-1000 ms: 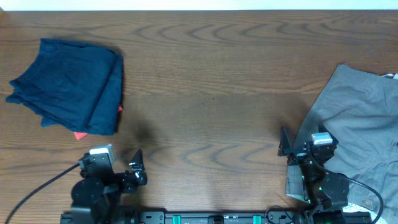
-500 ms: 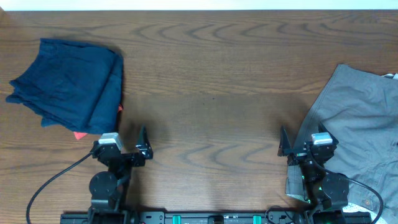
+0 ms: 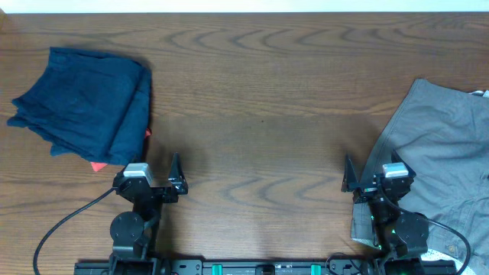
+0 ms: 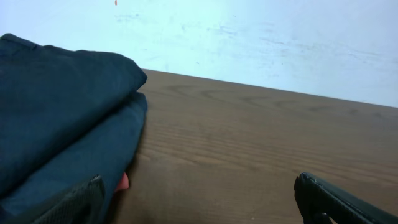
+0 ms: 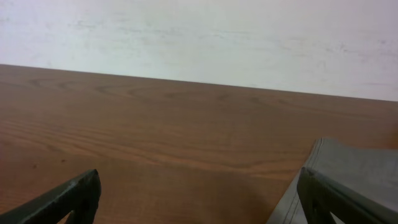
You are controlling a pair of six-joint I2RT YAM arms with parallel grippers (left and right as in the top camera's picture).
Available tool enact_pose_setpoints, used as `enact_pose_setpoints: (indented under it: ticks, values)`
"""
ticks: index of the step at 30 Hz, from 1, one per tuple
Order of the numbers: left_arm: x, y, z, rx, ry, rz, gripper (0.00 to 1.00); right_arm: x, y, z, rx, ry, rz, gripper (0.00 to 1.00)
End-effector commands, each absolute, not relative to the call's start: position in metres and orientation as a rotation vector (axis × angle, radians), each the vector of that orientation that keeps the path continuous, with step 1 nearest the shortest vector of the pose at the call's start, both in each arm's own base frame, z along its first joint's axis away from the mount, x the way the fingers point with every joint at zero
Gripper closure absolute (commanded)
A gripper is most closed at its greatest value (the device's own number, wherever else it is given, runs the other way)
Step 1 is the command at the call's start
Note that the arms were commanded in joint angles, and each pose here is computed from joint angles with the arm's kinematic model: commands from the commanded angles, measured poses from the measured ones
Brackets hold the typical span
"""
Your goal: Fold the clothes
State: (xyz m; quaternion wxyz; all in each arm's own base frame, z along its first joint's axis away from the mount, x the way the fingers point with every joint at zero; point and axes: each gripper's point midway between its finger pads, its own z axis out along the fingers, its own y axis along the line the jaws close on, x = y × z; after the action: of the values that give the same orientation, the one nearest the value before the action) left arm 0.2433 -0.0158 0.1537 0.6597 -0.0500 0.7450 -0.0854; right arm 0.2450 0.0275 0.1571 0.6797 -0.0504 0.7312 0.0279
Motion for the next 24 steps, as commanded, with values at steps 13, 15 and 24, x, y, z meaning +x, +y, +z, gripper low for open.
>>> enact_pose_setpoints:
  ticks: [13, 15, 24]
  values:
    - [0.2438, -0.0117, 0.1375, -0.120, 1.720, -0.162, 0.02, 0.2441, 0.0319, 0.1569, -0.138, 1.639, 0.069, 0.01]
    - [0.2438, -0.0117, 0.1375, -0.120, 1.720, -0.162, 0.02, 0.2441, 0.0319, 0.1569, -0.138, 1.639, 0.069, 0.01]
    - [0.2438, -0.0117, 0.1375, -0.120, 1.720, -0.162, 0.02, 0.2441, 0.0319, 0.1570, -0.138, 1.639, 0.069, 0.01]
